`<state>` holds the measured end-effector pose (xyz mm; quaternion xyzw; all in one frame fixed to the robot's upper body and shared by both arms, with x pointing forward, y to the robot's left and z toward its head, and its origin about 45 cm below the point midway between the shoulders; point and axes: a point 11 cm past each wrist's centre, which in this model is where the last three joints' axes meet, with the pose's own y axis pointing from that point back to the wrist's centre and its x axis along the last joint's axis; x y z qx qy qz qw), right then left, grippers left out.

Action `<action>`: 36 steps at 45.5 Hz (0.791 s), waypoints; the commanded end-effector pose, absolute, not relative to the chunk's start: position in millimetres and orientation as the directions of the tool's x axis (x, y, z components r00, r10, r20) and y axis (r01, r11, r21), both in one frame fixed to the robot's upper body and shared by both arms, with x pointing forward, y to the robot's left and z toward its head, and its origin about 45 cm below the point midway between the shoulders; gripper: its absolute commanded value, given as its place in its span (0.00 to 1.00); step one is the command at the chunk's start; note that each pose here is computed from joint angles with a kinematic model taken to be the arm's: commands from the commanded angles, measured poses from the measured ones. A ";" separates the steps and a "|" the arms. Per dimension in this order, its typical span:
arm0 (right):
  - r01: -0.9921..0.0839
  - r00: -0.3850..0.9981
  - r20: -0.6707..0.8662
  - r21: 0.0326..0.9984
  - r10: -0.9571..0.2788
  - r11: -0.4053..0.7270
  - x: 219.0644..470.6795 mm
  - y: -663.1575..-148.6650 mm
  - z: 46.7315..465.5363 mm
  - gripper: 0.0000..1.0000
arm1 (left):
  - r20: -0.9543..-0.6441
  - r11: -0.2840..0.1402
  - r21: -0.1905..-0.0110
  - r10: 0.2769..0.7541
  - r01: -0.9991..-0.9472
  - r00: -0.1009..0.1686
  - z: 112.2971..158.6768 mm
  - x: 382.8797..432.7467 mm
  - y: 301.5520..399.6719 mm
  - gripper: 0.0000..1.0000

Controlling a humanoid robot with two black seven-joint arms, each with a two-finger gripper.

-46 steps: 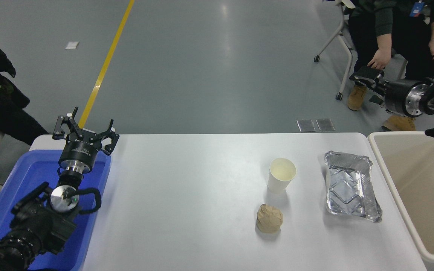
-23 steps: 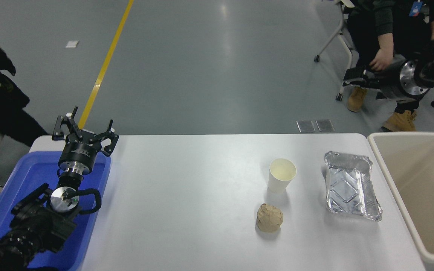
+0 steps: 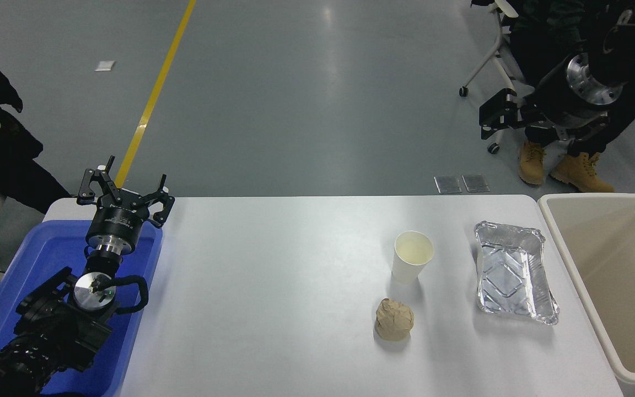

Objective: Pick up paper cup place in dustbin

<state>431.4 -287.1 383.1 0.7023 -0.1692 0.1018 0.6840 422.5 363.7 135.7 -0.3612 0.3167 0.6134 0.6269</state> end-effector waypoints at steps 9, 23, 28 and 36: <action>-0.329 0.944 0.328 0.944 -0.041 -0.016 421.4 -261.9 371.3 1.00 | -0.840 -0.013 -0.064 0.541 -0.998 0.047 135.7 422.5 363.8 0.99; -0.282 0.959 0.283 0.959 0.021 -0.020 417.9 -239.4 312.5 1.00 | -0.841 -0.014 -0.065 0.540 -0.998 0.047 135.8 422.5 363.9 0.99; -0.262 0.964 0.263 0.965 0.037 -0.034 416.1 -230.3 295.4 1.00 | -0.841 -0.014 -0.065 0.540 -0.998 0.047 135.8 422.5 363.9 0.99; -0.261 0.964 0.262 0.965 0.050 -0.037 420.7 -224.0 264.6 1.00 | -0.841 -0.013 -0.064 0.539 -0.998 0.047 135.5 422.5 363.1 0.99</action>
